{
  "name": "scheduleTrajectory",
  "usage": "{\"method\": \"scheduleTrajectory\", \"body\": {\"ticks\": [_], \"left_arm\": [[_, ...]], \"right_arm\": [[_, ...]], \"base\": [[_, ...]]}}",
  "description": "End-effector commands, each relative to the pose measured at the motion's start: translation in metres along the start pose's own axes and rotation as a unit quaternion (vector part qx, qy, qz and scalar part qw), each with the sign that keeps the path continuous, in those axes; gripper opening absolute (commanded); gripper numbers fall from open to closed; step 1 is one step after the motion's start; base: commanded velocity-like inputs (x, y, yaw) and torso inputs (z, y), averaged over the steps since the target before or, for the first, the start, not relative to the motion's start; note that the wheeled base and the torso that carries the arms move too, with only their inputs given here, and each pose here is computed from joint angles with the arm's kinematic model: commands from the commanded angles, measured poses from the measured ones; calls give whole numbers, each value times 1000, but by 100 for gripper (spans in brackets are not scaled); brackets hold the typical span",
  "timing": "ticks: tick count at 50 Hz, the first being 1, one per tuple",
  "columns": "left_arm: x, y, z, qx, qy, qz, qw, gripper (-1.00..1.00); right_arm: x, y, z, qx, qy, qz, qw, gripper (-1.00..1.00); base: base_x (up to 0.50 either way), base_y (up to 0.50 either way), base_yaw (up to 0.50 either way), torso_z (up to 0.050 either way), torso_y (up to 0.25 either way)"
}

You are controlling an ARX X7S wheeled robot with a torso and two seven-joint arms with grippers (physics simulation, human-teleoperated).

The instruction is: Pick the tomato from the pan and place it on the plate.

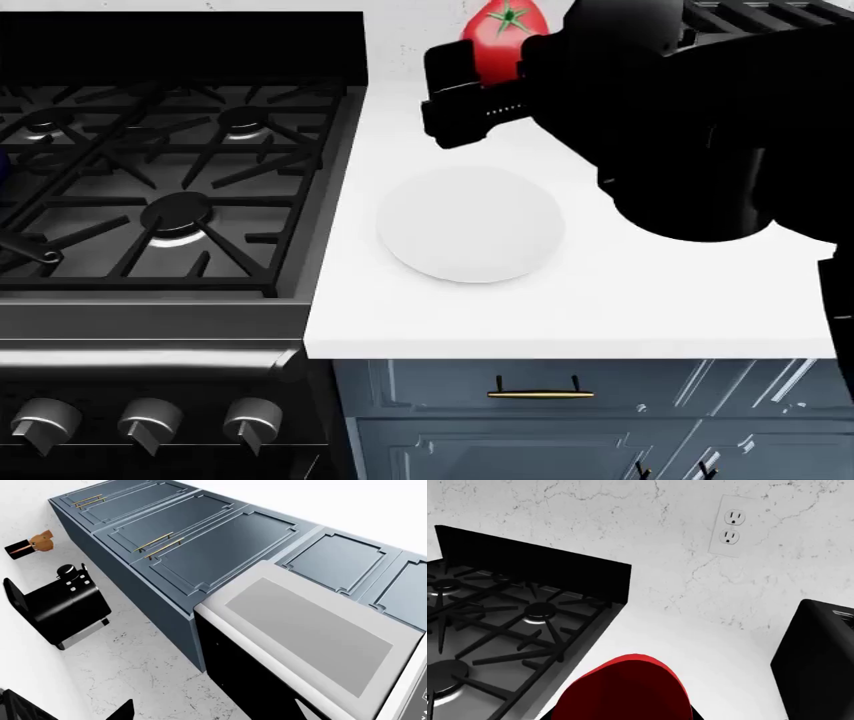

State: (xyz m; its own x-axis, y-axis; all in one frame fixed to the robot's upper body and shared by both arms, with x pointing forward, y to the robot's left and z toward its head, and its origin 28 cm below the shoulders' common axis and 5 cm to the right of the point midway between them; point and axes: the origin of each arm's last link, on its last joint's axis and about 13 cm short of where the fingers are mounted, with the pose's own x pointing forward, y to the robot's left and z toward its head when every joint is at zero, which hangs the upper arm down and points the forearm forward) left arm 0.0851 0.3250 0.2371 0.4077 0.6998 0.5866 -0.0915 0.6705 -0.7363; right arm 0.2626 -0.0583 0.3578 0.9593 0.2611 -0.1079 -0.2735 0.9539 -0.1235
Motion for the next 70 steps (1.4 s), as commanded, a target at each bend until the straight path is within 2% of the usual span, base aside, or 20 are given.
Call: {"method": "scheduleTrajectory", "body": {"ticks": [1,12,32,55,60,70], "left_arm": [[0,0,0,1,0,0,1000,100],[1,3,-3,2,0,1,1000,100],[1,4,-2,1,-1,4,1000,100],[0,2,0,1,-2,5,1000,100],[0,2,0,1,-1,5,1000,100],[0,2,-1,2,0,4,1000,100]], "right_arm": [[6,8,-2,-1,-3,15,1000,-100],[27,16,-19,9,12,5,1000,-100],[60,24,-19,23,28,-12,999,-100],[82,22,-26,-6,73,-42,996,-100],[85,20,-31,-27,86,-59,994,-100],[92,16,-37,-12,94,-66,993,-100]], "base": [[0,0,0,0,0],[0,0,0,0,0],[0,0,0,0,0],[0,0,0,0,0],[0,0,0,0,0],[0,0,0,0,0]]}}
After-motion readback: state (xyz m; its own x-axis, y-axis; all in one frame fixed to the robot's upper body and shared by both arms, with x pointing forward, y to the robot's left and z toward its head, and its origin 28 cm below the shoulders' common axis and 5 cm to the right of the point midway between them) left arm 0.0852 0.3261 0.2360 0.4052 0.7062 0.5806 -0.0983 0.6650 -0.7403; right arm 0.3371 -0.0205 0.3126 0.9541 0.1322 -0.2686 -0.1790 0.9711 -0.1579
